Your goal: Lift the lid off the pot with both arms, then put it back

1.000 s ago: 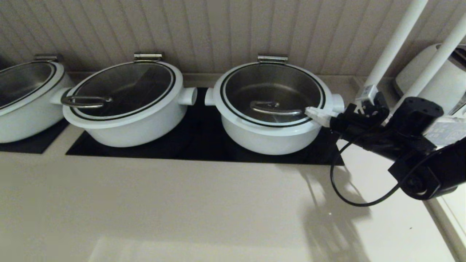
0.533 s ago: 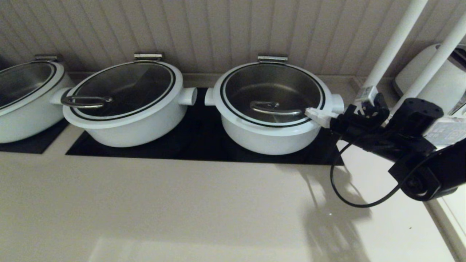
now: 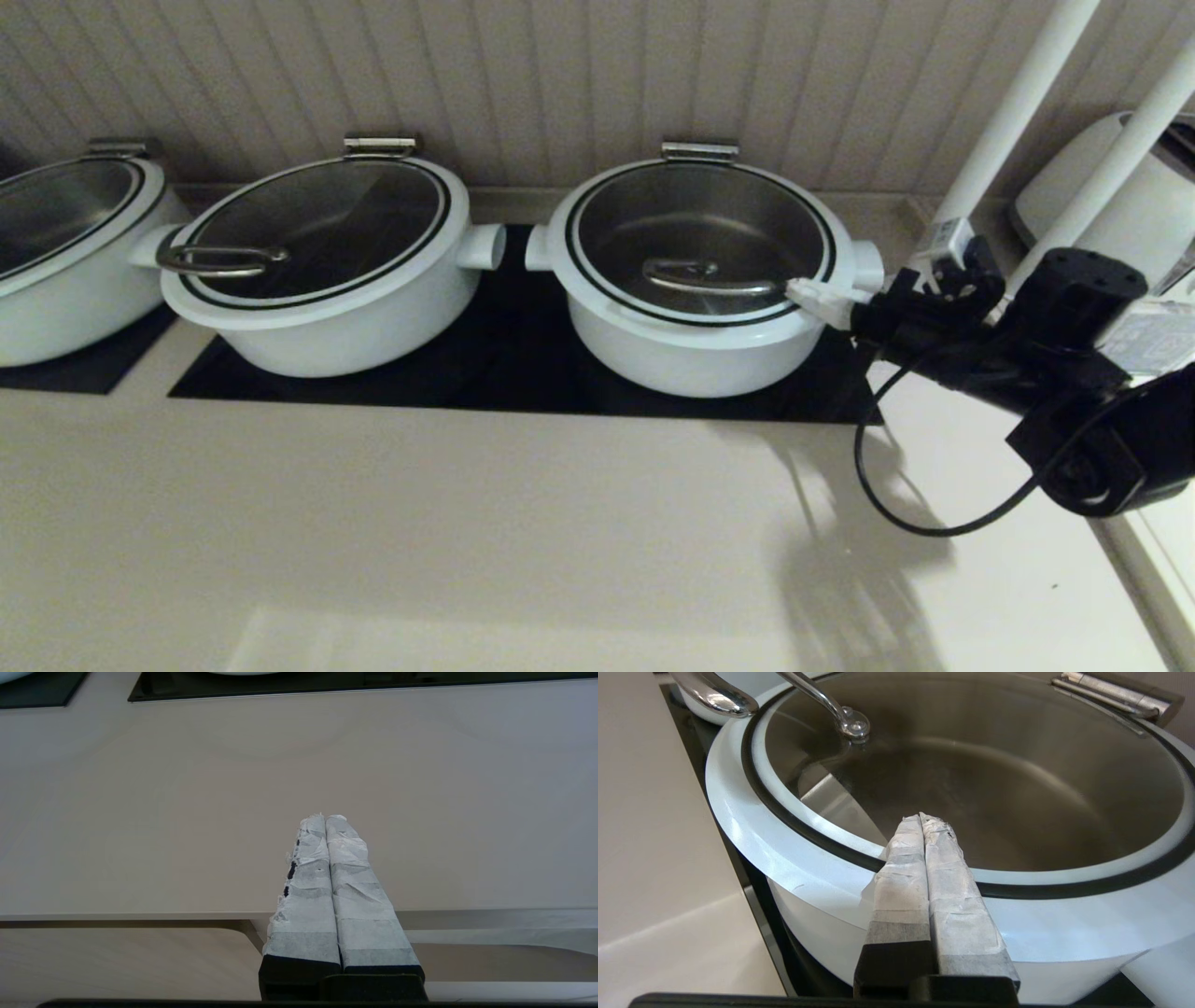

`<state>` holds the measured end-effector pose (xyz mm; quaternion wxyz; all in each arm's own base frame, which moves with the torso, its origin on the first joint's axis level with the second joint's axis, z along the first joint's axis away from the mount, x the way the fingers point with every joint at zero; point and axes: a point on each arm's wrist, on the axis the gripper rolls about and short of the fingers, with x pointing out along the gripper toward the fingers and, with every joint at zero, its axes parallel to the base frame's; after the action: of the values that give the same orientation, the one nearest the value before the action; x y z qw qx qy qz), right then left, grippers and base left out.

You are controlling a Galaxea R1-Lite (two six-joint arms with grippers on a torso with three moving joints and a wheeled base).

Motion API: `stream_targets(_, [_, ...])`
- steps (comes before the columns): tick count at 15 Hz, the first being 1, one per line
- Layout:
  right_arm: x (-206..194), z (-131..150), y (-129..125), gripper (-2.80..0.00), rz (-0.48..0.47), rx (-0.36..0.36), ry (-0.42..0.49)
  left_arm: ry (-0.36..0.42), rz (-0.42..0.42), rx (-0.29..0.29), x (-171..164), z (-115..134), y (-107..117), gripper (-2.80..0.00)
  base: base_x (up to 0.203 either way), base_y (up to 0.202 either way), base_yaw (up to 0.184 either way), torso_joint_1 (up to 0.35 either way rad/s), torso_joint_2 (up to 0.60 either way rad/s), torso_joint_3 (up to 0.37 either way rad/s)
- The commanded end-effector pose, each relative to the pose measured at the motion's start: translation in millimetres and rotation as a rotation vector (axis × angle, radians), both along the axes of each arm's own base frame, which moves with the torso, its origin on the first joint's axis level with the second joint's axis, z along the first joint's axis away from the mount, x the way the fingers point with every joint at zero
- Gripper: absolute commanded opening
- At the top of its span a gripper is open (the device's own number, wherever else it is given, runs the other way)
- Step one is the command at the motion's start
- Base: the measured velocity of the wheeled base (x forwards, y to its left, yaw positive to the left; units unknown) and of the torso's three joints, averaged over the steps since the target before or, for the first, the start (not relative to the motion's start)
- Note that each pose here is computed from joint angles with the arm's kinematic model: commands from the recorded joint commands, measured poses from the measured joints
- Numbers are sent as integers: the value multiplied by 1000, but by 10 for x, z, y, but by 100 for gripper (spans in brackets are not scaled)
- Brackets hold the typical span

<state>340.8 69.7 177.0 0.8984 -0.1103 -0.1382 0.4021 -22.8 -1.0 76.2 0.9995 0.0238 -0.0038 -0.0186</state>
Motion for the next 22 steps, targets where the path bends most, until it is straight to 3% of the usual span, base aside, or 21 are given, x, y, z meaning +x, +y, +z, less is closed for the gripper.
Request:
stream_targets(1, [-58,128,-28,-280,-2,6,-49,-1,1,0,0,0,0,-280,0,0,0,0,0,0])
stream_targets(8, [-254,443,-312,-280,-81,10,-93,-1,1,0,0,0,0,-280,0,0,0,0,0,0])
stream_targets(12, [-438,525,-604,-280,-174,7,-87,-1,1,0,0,0,0,-280,0,0,0,0,0,0])
stream_targets(16, [-730,366,-861,-280,-270,3,-17,-1,1,0,0,0,0,-280,0,0,0,0,0,0])
stream_targets(22, [-1423,-193,-951,-280,-359,5,209,-1,1,0,0,0,0,-280,0,0,0,0,0,0])
